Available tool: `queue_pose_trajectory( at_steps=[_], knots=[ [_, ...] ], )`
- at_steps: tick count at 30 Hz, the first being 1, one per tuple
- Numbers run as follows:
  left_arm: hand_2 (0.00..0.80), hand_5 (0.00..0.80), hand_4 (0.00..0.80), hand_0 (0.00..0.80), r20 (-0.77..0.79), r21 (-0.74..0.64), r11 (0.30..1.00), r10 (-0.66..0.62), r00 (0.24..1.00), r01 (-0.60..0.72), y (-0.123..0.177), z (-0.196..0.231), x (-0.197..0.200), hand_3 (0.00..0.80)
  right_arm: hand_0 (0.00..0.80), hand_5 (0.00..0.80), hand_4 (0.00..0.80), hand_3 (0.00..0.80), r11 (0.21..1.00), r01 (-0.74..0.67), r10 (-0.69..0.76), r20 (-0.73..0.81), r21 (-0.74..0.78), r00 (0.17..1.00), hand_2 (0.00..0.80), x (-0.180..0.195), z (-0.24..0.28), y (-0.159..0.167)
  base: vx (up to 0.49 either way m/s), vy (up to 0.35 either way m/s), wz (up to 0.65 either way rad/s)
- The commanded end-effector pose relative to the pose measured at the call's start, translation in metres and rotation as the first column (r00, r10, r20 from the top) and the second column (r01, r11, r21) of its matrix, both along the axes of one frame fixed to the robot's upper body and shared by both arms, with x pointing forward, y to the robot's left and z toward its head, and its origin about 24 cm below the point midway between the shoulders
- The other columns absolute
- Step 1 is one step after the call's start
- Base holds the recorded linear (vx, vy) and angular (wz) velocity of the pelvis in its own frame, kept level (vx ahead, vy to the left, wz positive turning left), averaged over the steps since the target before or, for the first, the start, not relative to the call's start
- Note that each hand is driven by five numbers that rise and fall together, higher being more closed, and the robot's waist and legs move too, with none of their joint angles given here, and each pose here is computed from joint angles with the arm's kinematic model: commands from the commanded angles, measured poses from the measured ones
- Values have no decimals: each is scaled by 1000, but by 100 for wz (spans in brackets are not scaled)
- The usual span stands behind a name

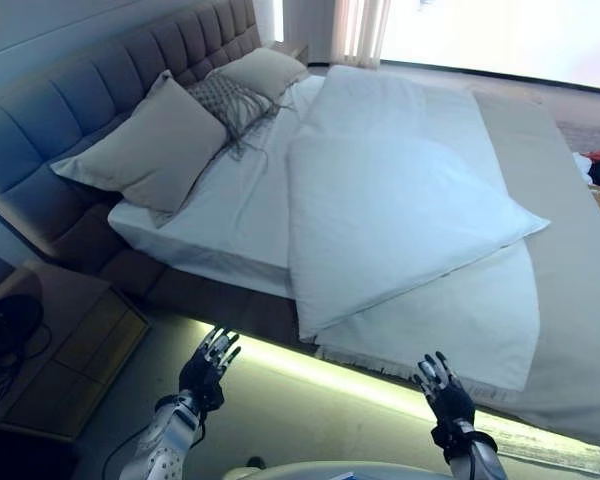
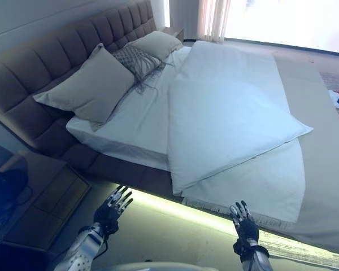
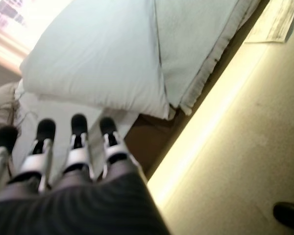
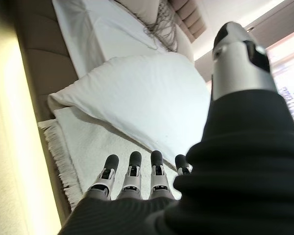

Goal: Make the bed neatly

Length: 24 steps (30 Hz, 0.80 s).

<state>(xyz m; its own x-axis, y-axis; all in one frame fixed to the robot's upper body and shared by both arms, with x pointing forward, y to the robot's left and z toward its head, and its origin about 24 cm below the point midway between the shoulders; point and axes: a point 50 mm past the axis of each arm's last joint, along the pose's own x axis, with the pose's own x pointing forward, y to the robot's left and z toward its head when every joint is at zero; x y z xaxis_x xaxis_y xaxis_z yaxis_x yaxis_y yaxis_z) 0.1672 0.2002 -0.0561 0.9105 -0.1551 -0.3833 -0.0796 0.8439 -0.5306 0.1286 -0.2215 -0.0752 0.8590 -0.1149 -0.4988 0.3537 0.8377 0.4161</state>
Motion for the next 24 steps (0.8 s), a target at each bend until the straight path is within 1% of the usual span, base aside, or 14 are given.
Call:
queue_pose_trajectory(
  at_steps=[1, 5, 10, 14, 18, 24],
  knots=[
    [0, 0, 0, 0, 104, 32, 999, 7, 995, -10, 6, 15, 23, 0, 0, 0, 0, 0, 1000, -13, 16, 145, -24, 989, 0, 31, 23, -7, 21, 97, 0],
    [0, 0, 0, 0, 105, 47, 998, -51, 993, 46, 2, 17, 27, 0, 0, 0, 0, 0, 997, 64, -68, 141, 36, 988, 0, 29, 21, -6, 134, 111, -1],
    [0, 0, 0, 0, 51, 63, 997, -51, 997, 48, 4, 11, 18, 0, 0, 0, 0, 0, 999, 2, -6, 112, 37, 994, 0, 18, 17, 6, 160, 59, 1],
    [0, 0, 0, 0, 43, 54, 996, -69, 997, 66, 2, 10, 14, 0, 0, 0, 0, 0, 996, 40, -47, 78, 85, 996, 0, 11, 12, 9, 133, 16, 0],
    [0, 0, 0, 0, 53, 51, 993, -107, 993, 105, -4, 12, 13, 0, 0, 0, 0, 0, 994, 58, -65, 71, 94, 995, 0, 9, 12, 8, 67, 6, 3],
    [0, 0, 0, 0, 41, 41, 994, -105, 994, 104, -3, 11, 15, 0, 0, 0, 0, 0, 990, 91, -97, 56, 104, 994, 0, 7, 9, 7, 47, 1, 6]
  ],
)
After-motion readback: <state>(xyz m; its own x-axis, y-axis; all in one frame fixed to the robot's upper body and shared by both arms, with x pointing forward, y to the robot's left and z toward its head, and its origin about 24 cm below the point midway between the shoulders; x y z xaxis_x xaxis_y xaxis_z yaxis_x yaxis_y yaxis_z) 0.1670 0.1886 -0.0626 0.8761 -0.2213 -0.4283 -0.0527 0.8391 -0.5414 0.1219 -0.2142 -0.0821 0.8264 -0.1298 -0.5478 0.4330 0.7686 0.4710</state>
